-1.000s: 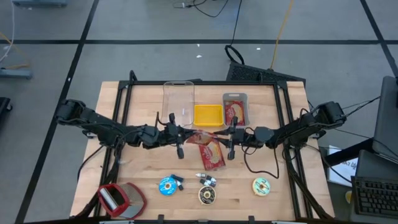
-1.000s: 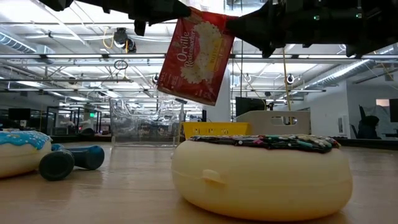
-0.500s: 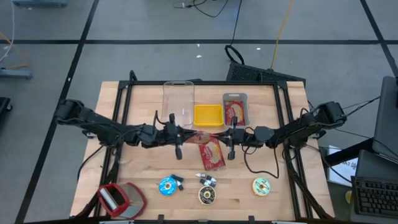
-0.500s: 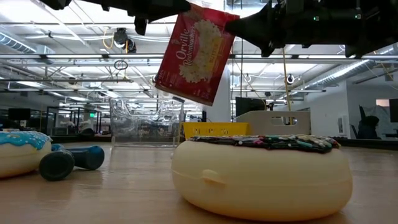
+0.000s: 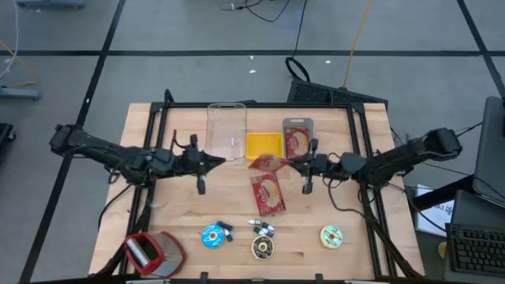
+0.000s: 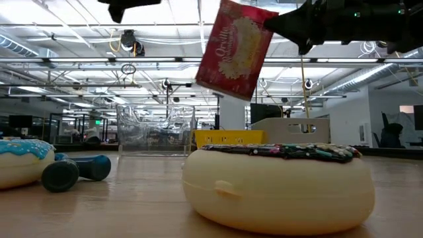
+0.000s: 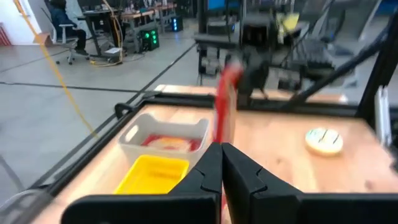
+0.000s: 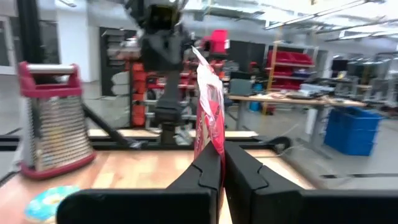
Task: Pick & Place Food Item
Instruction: Put the left red popcorn bag into the gray bin
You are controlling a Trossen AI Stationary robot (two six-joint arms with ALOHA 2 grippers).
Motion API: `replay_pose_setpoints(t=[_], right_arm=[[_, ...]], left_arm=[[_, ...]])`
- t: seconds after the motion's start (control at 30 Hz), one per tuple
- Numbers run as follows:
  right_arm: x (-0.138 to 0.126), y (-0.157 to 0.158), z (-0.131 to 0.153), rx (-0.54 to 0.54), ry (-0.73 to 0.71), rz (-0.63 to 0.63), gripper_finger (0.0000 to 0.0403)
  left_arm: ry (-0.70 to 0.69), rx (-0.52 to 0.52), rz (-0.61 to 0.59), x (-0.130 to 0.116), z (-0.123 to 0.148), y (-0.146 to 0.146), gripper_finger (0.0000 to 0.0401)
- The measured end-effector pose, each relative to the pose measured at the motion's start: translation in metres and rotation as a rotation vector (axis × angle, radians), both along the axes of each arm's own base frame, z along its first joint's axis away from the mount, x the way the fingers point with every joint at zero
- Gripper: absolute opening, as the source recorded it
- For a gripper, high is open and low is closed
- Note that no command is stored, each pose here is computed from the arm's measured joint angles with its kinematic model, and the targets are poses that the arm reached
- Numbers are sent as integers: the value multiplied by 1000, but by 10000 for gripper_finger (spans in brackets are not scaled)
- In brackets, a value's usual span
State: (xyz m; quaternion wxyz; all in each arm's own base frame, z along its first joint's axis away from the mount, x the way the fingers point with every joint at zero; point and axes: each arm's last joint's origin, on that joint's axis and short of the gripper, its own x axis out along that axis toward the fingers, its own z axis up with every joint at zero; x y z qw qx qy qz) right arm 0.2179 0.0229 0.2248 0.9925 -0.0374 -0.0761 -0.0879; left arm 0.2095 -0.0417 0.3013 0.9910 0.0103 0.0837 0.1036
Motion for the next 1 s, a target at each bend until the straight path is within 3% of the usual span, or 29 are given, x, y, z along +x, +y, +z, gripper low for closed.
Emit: replay_pose_setpoints(t=[0.23,0.67,0.8,1.0], right_arm=[[-25,-39,9,7,123,-135,0],[-62,-101,11,106,183,-102,0],[-70,-110,13,133,166,-75,0],[-84,-120,16,73,164,-150,0]], left_arm=[[-14,12,0,-15,8,4,23],[-7,11,-1,-15,8,4,2],[-8,10,-1,-15,8,4,13],[-8,10,-1,-15,8,4,27]])
